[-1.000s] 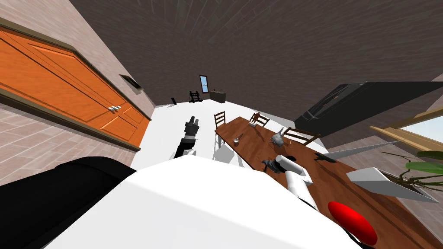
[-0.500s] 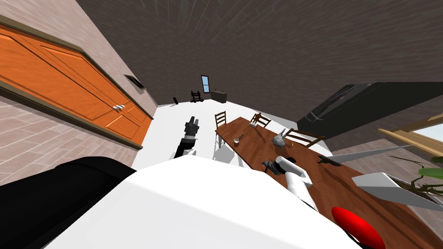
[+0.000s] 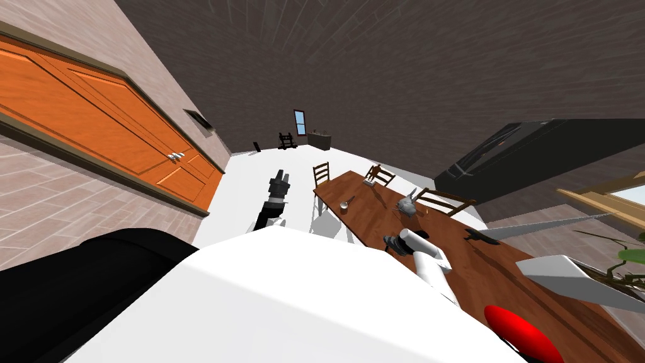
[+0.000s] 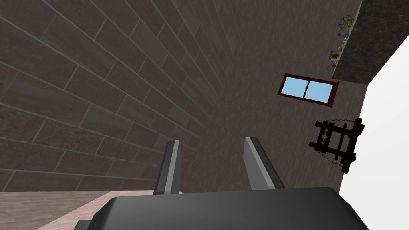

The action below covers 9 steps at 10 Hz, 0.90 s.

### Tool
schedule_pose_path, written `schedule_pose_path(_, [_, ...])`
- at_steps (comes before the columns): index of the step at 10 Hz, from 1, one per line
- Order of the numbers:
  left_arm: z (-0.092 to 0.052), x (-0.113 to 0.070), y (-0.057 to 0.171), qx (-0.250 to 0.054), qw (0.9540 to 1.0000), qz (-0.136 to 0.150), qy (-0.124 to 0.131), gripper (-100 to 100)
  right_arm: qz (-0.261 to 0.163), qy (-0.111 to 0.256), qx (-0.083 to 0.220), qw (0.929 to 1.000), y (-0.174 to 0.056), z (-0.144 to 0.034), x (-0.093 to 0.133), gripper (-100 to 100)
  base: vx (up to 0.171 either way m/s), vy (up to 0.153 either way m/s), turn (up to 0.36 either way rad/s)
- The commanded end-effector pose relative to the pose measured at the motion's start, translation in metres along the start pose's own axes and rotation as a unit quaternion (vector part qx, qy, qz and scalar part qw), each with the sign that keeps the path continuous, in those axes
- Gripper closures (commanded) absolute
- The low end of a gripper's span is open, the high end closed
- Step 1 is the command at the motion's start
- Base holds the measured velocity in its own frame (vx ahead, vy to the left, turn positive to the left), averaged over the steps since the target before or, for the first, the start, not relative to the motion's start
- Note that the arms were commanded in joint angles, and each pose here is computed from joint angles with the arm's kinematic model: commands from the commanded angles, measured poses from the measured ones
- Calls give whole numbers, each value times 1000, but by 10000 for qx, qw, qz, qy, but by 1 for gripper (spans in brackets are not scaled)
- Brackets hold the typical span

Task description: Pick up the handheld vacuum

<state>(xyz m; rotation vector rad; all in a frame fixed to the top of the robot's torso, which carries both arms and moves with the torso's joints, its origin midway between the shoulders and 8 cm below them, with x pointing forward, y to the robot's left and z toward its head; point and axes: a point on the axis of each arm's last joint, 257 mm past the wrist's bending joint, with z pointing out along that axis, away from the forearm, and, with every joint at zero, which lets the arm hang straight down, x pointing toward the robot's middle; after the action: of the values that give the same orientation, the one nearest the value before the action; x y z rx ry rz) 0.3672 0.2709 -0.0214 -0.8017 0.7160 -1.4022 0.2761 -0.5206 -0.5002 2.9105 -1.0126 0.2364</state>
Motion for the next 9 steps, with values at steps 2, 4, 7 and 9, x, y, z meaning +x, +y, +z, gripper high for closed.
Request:
schedule_pose_path(2, [0, 0, 0, 0, 10000, 0, 0, 0, 0, 2, 0, 10000, 0, 0, 0, 100, 0, 0, 0])
schedule_pose_path(4, [0, 0, 0, 0, 10000, 0, 0, 0, 0, 1, -1, 10000, 0, 0, 0, 0, 0, 0, 0])
schedule_pose_path(7, [0, 0, 0, 0, 10000, 0, 0, 0, -101, -12, 17, 9999, -1, -19, 13, 100, -7, 38, -82])
schedule_pose_path(9, [0, 0, 0, 0, 10000, 0, 0, 0, -82, -9, 12, 10000, 0, -16, 11, 0, -1, 11, -8])
